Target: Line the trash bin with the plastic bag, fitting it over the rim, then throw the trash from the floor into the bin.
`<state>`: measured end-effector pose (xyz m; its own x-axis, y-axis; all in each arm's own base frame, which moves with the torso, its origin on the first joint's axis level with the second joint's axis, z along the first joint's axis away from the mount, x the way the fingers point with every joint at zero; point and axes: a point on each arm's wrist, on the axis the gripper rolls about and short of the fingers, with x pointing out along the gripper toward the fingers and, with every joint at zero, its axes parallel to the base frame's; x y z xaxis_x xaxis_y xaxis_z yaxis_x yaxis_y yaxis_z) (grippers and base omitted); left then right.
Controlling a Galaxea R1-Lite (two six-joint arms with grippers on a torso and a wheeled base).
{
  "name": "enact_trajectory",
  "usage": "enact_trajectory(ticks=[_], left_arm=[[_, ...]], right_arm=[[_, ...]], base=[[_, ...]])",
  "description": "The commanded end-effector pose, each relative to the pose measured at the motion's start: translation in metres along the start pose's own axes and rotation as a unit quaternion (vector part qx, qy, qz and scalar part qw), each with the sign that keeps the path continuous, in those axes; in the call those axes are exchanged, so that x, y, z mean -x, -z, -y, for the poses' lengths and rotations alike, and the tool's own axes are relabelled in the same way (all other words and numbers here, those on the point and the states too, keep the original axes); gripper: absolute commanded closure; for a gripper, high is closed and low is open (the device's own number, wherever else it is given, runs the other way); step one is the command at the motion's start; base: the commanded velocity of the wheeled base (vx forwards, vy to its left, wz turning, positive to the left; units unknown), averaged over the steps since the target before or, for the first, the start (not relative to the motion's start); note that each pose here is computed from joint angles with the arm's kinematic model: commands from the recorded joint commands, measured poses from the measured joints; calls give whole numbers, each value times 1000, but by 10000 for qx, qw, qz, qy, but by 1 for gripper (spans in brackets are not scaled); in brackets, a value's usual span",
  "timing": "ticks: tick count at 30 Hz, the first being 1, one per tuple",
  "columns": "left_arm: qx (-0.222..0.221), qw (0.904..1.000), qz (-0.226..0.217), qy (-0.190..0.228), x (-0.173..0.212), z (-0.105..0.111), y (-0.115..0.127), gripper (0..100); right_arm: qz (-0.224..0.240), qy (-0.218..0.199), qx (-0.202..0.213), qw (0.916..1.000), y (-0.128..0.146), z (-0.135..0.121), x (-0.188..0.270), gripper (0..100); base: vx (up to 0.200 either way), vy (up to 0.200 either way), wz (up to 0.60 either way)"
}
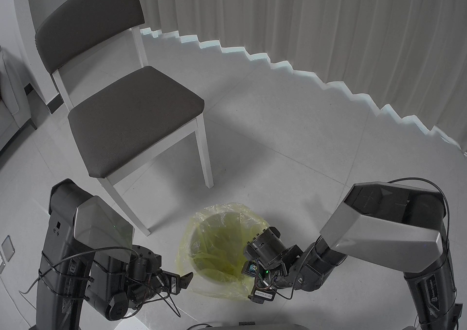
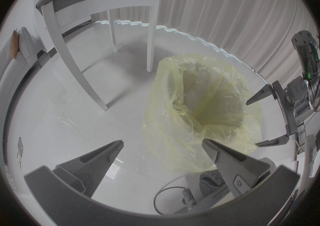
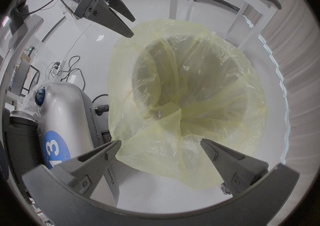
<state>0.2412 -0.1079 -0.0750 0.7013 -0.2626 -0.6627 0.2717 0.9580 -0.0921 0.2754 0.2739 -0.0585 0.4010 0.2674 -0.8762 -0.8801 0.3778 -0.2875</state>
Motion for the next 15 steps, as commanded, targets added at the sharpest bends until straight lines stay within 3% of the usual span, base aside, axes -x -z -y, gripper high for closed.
enact_trajectory(ticks=[1, 8, 15], left_arm=[[10, 10000, 83, 10, 0, 0, -2, 0], [14, 9999, 113, 21, 3, 1, -4, 0], [26, 9998, 188, 34, 7, 1, -8, 0]], right_arm=[[62, 38, -41, 10000, -2, 3, 5, 0], [327, 288, -276, 9987, -4, 26, 40, 0], [526, 414, -336, 9972, 2, 29, 81, 0]], base=[[0, 0, 0], [0, 0, 0], [0, 0, 0]])
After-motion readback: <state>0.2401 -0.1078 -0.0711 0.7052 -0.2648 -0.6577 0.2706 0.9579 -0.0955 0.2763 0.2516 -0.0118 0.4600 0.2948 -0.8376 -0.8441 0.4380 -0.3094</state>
